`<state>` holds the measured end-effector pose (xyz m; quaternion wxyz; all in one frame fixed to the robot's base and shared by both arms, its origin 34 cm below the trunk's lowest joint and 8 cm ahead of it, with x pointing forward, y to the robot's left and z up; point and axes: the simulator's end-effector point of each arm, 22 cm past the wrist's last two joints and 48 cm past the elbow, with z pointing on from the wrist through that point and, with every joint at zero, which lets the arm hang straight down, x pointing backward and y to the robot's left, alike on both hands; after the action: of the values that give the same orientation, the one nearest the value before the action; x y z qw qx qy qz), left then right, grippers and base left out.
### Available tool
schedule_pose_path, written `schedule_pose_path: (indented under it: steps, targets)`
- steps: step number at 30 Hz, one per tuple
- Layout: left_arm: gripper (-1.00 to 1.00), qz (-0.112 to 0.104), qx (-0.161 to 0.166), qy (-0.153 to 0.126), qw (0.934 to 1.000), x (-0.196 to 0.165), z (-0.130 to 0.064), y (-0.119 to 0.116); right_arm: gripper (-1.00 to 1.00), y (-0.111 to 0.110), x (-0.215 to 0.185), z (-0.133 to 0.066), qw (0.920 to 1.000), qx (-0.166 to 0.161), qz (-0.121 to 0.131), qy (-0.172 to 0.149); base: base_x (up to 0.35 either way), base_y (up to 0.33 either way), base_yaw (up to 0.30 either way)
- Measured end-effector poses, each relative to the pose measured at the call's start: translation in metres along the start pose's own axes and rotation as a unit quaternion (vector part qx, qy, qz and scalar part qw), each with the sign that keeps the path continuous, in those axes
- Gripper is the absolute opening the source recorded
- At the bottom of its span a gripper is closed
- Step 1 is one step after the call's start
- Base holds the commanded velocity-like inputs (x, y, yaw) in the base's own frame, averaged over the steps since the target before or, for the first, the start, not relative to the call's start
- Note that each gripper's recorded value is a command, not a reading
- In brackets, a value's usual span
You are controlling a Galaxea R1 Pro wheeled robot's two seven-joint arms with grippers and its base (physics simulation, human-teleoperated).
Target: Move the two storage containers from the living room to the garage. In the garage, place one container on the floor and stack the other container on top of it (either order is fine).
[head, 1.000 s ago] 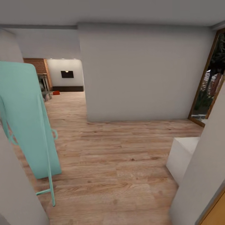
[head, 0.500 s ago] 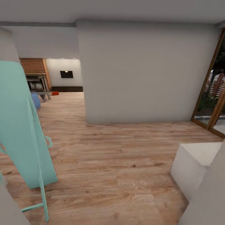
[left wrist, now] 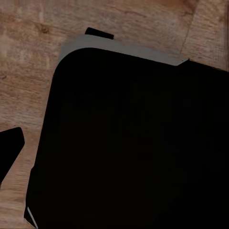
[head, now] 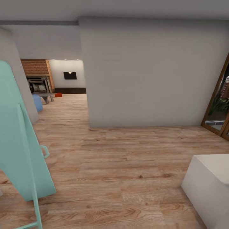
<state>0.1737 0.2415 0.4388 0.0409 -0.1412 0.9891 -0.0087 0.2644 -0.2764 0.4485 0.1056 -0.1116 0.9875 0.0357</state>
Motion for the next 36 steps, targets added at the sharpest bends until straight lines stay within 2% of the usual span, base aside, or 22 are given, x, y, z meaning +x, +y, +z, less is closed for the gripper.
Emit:
schedule_pose_path:
  steps: [23,36]
  targets:
    - [1.00,0.000,0.000,-0.001,1.0000,-0.0003,0.0000,-0.0003,1.00,0.0024,0.0010,0.0003,1.0000,-0.002,-0.001,0.003,0.329,0.000,0.000]
    - [1.00,0.000,0.000,-0.001,1.0000,-0.0005,0.0000,-0.0001,1.00,0.0012,-0.0010,0.0002,1.0000,-0.001,0.001,-0.002,0.329,0.000,0.079]
